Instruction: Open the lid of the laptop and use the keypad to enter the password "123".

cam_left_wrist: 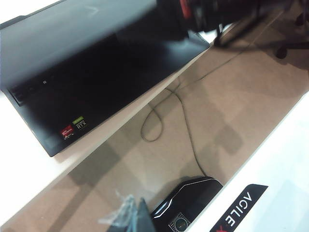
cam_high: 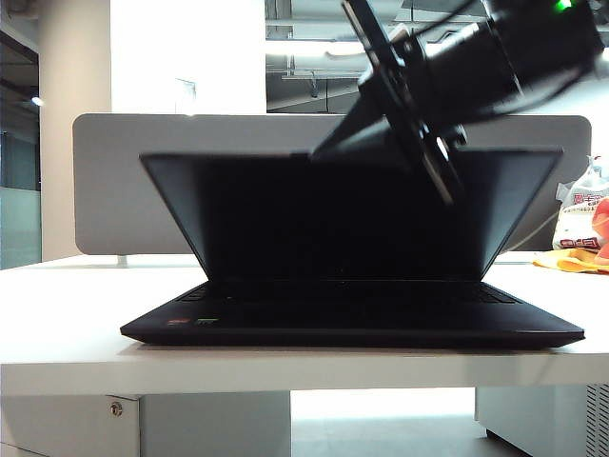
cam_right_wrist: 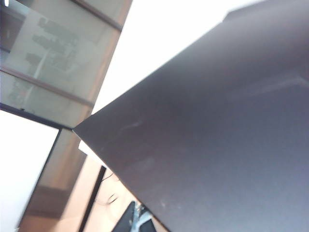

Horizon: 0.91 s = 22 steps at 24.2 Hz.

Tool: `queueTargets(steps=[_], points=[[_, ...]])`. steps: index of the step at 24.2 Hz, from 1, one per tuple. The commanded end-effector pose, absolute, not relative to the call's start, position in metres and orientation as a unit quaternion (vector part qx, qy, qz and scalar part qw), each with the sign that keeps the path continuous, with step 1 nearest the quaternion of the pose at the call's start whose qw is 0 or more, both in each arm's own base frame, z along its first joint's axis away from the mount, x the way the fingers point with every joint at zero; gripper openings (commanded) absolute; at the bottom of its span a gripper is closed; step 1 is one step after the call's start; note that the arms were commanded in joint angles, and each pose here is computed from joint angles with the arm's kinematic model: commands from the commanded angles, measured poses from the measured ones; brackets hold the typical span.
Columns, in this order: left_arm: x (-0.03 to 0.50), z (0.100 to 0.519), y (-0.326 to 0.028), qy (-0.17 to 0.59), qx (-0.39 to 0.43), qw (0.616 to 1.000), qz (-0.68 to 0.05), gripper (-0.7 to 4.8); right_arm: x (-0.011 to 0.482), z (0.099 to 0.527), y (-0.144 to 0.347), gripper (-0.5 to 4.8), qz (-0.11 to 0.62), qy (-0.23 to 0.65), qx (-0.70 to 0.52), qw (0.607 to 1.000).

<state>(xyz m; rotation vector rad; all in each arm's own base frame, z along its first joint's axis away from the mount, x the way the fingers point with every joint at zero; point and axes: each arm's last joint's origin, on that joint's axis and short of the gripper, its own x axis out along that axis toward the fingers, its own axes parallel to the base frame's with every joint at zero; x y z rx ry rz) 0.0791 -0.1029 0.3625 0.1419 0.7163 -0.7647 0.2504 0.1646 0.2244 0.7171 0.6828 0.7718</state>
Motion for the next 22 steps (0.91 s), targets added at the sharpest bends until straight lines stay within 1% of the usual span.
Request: queueTargets(steps=[1, 8, 10, 12, 15, 17, 18, 19, 20, 22], points=[[0.079, 0.364, -0.103, 0.337, 0.066, 0.866, -0.365, -0.02, 0.269, 0.257, 0.160, 0.08, 0.328, 0.249, 0.303, 0.859], [0.079, 0.364, -0.103, 0.337, 0.066, 0.866, -0.365, -0.02, 0.299, 0.312, 0.132, 0.08, 0.286, 0.190, 0.280, 0.896], [0.079, 0.364, -0.103, 0.337, 0.066, 0.866, -0.365, -0.02, 0.303, 0.322, 0.123, 0.08, 0.290, 0.193, 0.283, 0.894], [0.079, 0.364, -0.103, 0.337, 0.066, 0.866, -0.365, -0.02, 0.301, 0.322, 0.124, 0.08, 0.325, 0.211, 0.283, 0.877], [0.079, 0.364, -0.103, 0.337, 0.065, 0.866, -0.364, -0.02, 0.288, 0.315, 0.136, 0.08, 0.377, 0.281, 0.275, 0.839], [0.079, 0.364, -0.103, 0.338, 0.064, 0.866, -0.364, -0.02, 0.277, 0.310, 0.144, 0.08, 0.394, 0.315, 0.240, 0.830], [0.079, 0.364, -0.103, 0.338, 0.064, 0.866, -0.364, -0.02, 0.274, 0.307, 0.146, 0.07, 0.395, 0.327, 0.224, 0.829], [0.079, 0.364, -0.102, 0.338, 0.064, 0.866, -0.364, -0.02, 0.270, 0.302, 0.148, -0.05, 0.388, 0.347, 0.199, 0.831], [0.079, 0.364, -0.102, 0.339, 0.065, 0.865, -0.363, -0.02, 0.268, 0.298, 0.148, -0.05, 0.375, 0.358, 0.179, 0.836], [0.079, 0.363, -0.102, 0.341, 0.066, 0.865, -0.363, -0.02, 0.265, 0.289, 0.145, -0.05, 0.316, 0.371, 0.112, 0.866]])
